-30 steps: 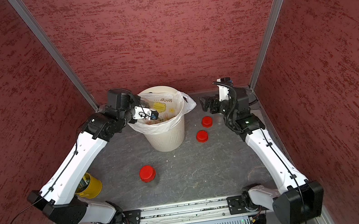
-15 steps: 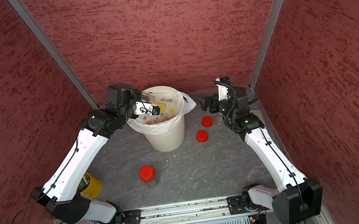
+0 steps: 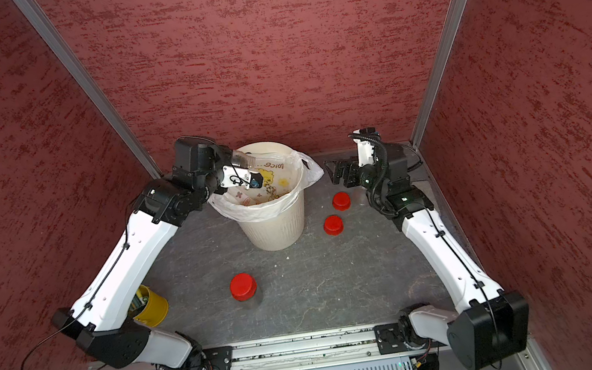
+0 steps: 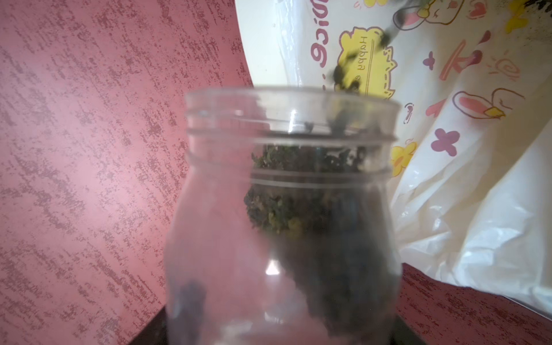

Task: Empty moldy tea leaves from jars
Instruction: Pour the moldy tea leaves from the jar into the trash bin.

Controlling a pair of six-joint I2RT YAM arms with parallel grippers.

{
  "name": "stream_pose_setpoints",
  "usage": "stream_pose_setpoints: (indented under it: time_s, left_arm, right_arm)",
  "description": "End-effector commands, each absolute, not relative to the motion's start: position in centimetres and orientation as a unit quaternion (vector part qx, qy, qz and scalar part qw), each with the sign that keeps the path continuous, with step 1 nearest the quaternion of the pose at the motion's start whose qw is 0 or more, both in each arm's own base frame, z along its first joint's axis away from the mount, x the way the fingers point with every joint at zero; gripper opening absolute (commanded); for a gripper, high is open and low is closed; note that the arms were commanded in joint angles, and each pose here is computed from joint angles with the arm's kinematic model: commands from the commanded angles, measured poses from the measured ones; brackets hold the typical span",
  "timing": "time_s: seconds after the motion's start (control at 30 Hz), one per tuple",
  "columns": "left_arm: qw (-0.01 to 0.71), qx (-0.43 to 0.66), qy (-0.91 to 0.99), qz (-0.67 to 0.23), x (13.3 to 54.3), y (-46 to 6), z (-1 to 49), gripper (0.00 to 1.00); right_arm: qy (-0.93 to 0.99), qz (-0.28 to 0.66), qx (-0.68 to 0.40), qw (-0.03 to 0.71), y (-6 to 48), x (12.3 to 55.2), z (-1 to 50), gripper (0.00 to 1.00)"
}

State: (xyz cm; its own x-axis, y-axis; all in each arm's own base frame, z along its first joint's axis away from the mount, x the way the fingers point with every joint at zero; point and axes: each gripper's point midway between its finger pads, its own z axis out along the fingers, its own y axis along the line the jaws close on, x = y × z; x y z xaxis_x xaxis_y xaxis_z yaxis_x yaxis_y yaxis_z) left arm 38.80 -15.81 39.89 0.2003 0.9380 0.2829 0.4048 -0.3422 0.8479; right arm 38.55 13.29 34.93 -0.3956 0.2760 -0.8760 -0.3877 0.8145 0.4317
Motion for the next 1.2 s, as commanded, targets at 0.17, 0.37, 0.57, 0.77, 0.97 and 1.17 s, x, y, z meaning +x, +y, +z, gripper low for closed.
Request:
stream_pose_setpoints:
  time_s: [0.17, 0.37, 0.57, 0.77, 0.97, 1.17]
  left_arm:
    - [0.325, 0.706, 0.467, 0.422, 38.8, -15.6, 40.6, 0.66]
    - [0.332, 0.701, 0.466, 0.426, 38.4, -15.3, 41.6, 0.66]
    - [0.305, 0.707, 0.481, 0.42, 38.3, -14.0, 38.2, 0.66]
    - [0.317, 0.708, 0.461, 0.432, 38.7, -15.0, 40.9, 0.66]
    - [0.304, 0.72, 0.463, 0.418, 38.5, -14.9, 38.8, 0.66]
    - [0.309, 0.718, 0.46, 0.421, 39.0, -15.4, 39.5, 0.66]
  right_arm:
    - [0.755, 0.318, -0.045, 0.571, 13.5, 38.6, 37.4, 0.99]
    - [0.751, 0.322, -0.044, 0.575, 13.4, 38.3, 37.6, 0.99]
    - [0.755, 0.322, -0.043, 0.569, 13.5, 38.3, 37.1, 0.99]
    - [0.75, 0.325, -0.044, 0.575, 13.5, 38.5, 38.0, 0.99]
    - [0.75, 0.328, -0.049, 0.572, 13.7, 38.2, 38.0, 0.99]
    - [0.747, 0.332, -0.051, 0.574, 13.8, 38.2, 38.3, 0.99]
